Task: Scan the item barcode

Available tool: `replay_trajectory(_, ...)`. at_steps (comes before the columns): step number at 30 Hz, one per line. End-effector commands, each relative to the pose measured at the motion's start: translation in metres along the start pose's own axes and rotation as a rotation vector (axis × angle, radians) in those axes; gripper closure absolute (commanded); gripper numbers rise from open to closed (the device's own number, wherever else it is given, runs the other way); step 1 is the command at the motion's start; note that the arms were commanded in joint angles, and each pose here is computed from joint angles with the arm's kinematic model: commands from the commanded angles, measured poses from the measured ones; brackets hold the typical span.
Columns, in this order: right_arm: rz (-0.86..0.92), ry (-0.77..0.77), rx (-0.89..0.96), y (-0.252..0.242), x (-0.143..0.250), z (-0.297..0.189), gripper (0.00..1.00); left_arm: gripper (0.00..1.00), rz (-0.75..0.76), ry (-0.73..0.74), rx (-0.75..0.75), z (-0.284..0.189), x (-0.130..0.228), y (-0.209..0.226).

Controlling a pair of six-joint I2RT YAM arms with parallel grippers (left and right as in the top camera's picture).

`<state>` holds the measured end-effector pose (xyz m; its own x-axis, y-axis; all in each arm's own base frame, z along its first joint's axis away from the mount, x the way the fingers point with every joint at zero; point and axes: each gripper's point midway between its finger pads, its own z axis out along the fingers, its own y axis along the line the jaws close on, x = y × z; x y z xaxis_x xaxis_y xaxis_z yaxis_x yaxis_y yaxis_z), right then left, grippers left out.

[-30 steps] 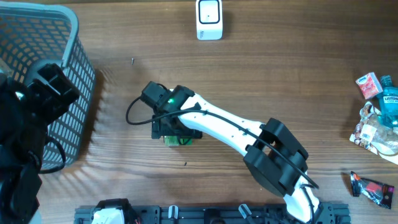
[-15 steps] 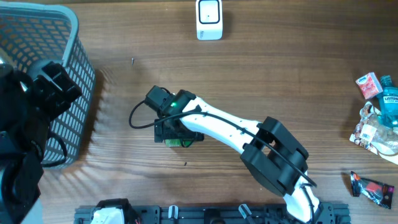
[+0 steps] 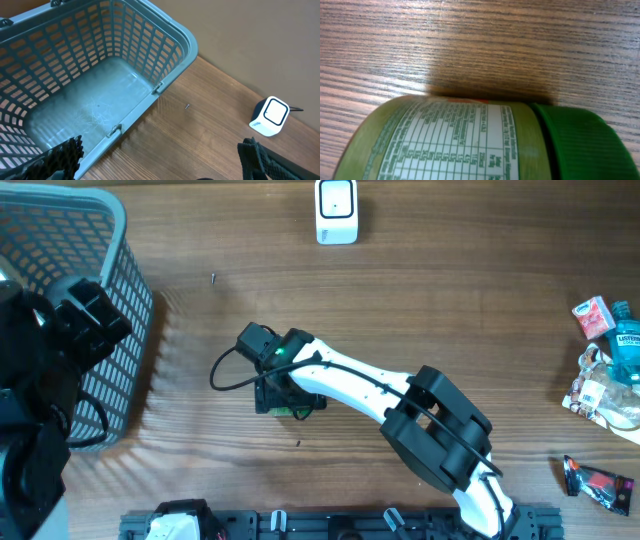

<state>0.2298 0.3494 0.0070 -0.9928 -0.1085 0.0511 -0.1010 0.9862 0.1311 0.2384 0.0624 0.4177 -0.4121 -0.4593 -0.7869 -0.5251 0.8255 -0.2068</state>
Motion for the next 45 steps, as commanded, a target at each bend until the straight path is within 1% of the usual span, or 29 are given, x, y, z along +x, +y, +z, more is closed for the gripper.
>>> replay_trajectory(1,-0.008,0.026,0.021,-0.007,0.002,0.01,0.21,0.0,0.004,-0.001,-0.008,0.001,-0.002,0.001)
replay_trajectory(6,-0.022,0.063,0.003,-0.008,0.003,0.004,0.22,0.0,0.005,0.001,-0.009,0.002,-0.001,0.001)
replay_trajectory(9,-0.013,0.086,-0.018,-0.012,-0.006,-0.009,0.22,0.0,0.007,0.006,-0.012,0.003,-0.001,0.001)
replay_trajectory(12,0.005,0.169,-0.092,-0.014,-0.006,-0.023,0.23,0.0,0.021,0.051,-0.034,0.005,0.009,0.006)
replay_trajectory(13,0.024,0.191,-0.112,-0.017,-0.009,-0.027,0.24,0.0,0.024,0.057,-0.037,0.005,0.011,0.006)
replay_trajectory(14,0.03,0.213,-0.147,-0.021,-0.013,-0.033,0.26,0.0,0.025,0.061,-0.039,0.005,0.012,0.007)
replay_trajectory(17,0.061,0.246,-0.219,-0.031,-0.027,-0.05,0.27,0.0,0.027,0.069,-0.043,0.005,0.014,0.008)
replay_trajectory(21,0.119,0.289,-0.357,-0.046,-0.048,-0.086,0.25,0.0,0.028,0.069,-0.043,0.005,0.014,0.008)
replay_trajectory(22,0.143,0.313,-0.409,-0.047,-0.051,-0.098,0.22,0.0,0.027,0.069,-0.043,0.005,0.014,0.008)
replay_trajectory(23,0.161,0.336,-0.46,-0.045,-0.052,-0.106,0.22,0.0,0.028,0.069,-0.043,0.005,0.014,0.008)
replay_trajectory(25,0.2,0.4,-0.622,-0.04,-0.055,-0.128,0.21,0.0,0.028,0.07,-0.044,0.005,0.014,0.008)
replay_trajectory(28,0.26,0.456,-0.779,-0.038,-0.061,-0.151,0.21,0.0,0.028,0.071,-0.044,0.005,0.014,0.008)
replay_trajectory(31,0.29,0.514,-0.874,-0.031,-0.059,-0.167,0.22,0.0,0.028,0.071,-0.044,0.005,0.014,0.008)
replay_trajectory(35,0.308,0.528,-0.881,-0.03,-0.059,-0.169,0.22,0.0,0.028,0.071,-0.044,0.005,0.014,0.008)
replay_trajectory(39,0.307,0.527,-0.883,-0.03,-0.059,-0.169,0.22,0.0,0.028,0.071,-0.044,0.005,0.014,0.008)
replay_trajectory(41,0.279,0.485,-0.87,-0.031,-0.065,-0.164,0.22,0.0,0.028,0.071,-0.044,0.005,0.014,0.008)
replay_trajectory(43,0.194,0.298,-0.781,-0.039,-0.093,-0.143,0.22,0.0,0.028,0.071,-0.044,0.005,0.014,0.008)
replay_trajectory(45,0.107,0.074,-0.721,-0.044,-0.134,-0.132,0.22,0.0,0.028,0.071,-0.044,0.005,0.014,0.008)
